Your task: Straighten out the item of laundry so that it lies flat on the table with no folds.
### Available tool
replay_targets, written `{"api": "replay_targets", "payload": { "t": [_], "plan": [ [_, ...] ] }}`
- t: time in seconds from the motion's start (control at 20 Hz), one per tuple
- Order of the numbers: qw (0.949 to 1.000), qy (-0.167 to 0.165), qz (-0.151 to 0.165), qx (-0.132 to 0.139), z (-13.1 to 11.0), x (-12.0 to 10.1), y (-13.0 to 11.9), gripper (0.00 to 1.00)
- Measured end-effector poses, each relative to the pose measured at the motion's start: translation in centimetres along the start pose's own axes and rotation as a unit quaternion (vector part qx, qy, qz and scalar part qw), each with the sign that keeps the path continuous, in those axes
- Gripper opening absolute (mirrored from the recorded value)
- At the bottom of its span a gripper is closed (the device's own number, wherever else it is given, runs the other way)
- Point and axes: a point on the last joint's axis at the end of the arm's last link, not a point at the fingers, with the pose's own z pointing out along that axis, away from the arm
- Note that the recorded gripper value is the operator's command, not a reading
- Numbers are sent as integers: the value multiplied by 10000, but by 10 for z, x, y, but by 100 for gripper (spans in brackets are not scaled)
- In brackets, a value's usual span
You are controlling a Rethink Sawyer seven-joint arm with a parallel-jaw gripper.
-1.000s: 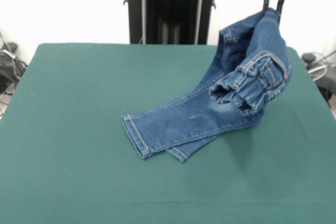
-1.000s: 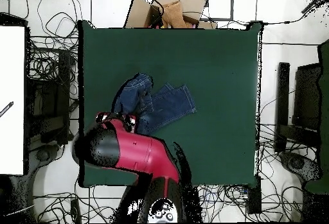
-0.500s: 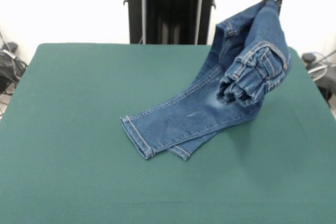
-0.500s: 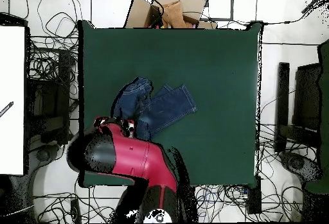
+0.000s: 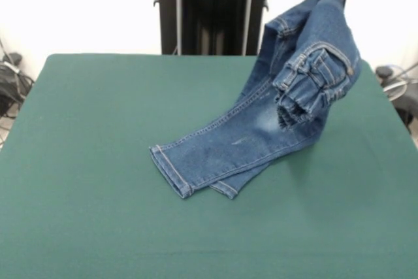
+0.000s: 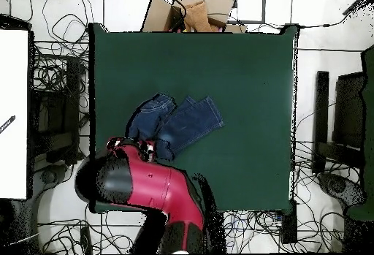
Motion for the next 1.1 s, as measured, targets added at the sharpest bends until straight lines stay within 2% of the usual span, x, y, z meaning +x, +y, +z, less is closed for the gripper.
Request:
{"api": "replay_targets", "payload": {
  "t": [0.4,0.85,1.1],
  "plan": [
    [10000,46,-33,60,-7,8,2,0],
    [9989,432,-151,127,-17,36,19,0],
    [9983,553,-92,172,-25,47,28,0]
  ]
}}
